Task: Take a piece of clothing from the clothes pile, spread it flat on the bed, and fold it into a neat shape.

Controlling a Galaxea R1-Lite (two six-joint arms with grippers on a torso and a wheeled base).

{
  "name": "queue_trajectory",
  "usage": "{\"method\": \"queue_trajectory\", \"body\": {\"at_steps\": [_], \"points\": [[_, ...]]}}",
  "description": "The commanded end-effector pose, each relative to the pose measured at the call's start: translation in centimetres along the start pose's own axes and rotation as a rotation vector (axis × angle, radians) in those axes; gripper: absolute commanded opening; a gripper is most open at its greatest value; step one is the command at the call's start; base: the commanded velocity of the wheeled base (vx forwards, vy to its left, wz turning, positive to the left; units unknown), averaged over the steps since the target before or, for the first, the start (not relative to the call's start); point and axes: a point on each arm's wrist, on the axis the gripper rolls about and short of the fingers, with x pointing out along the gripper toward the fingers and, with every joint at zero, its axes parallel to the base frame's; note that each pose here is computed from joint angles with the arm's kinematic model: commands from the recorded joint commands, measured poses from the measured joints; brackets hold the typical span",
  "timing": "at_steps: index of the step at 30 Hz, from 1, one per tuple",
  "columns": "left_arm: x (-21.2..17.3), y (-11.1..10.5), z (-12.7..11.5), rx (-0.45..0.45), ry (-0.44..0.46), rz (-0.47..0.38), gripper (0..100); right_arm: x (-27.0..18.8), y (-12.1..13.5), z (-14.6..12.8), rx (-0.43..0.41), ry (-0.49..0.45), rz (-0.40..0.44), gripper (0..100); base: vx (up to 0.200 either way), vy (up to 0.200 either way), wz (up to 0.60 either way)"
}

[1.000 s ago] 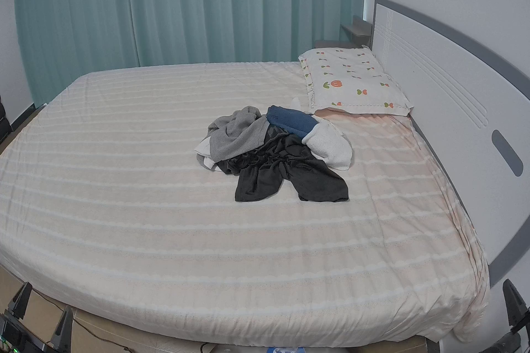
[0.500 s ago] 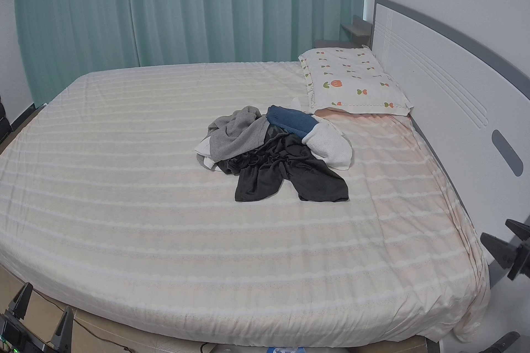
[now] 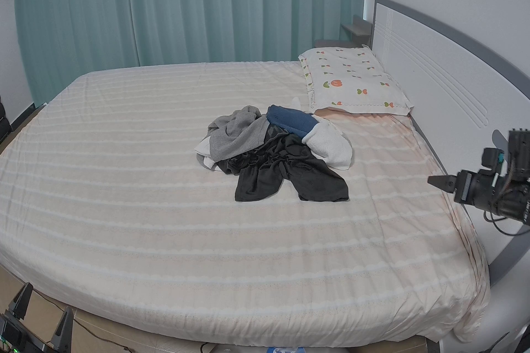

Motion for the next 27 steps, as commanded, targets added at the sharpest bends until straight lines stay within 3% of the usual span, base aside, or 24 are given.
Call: {"method": "queue_trajectory", "body": {"at_steps": [1, 16, 22, 27], "points": [[0.0, 0.0, -0.5, -0.001, 0.005, -0.001, 100, 21.7, 1.1, -3.3, 0.085, 0.089, -0.13, 100, 0.0, 0.0, 0.0], [0.0, 0.0, -0.5, 0.004, 0.005, 0.004, 100, 29.2, 1.8, -5.5, 0.109, 0.074, -0.106, 100, 0.0, 0.0, 0.0], [0.0, 0.0, -0.5, 0.006, 0.006, 0.006, 100, 32.1, 4.5, -6.9, 0.143, 0.091, -0.068, 100, 0.0, 0.0, 0.0], [0.0, 0.0, -0.5, 0.007, 0.006, 0.006, 100, 34.0, 5.1, -7.2, 0.168, 0.088, -0.061, 100, 0.0, 0.0, 0.0]]}}
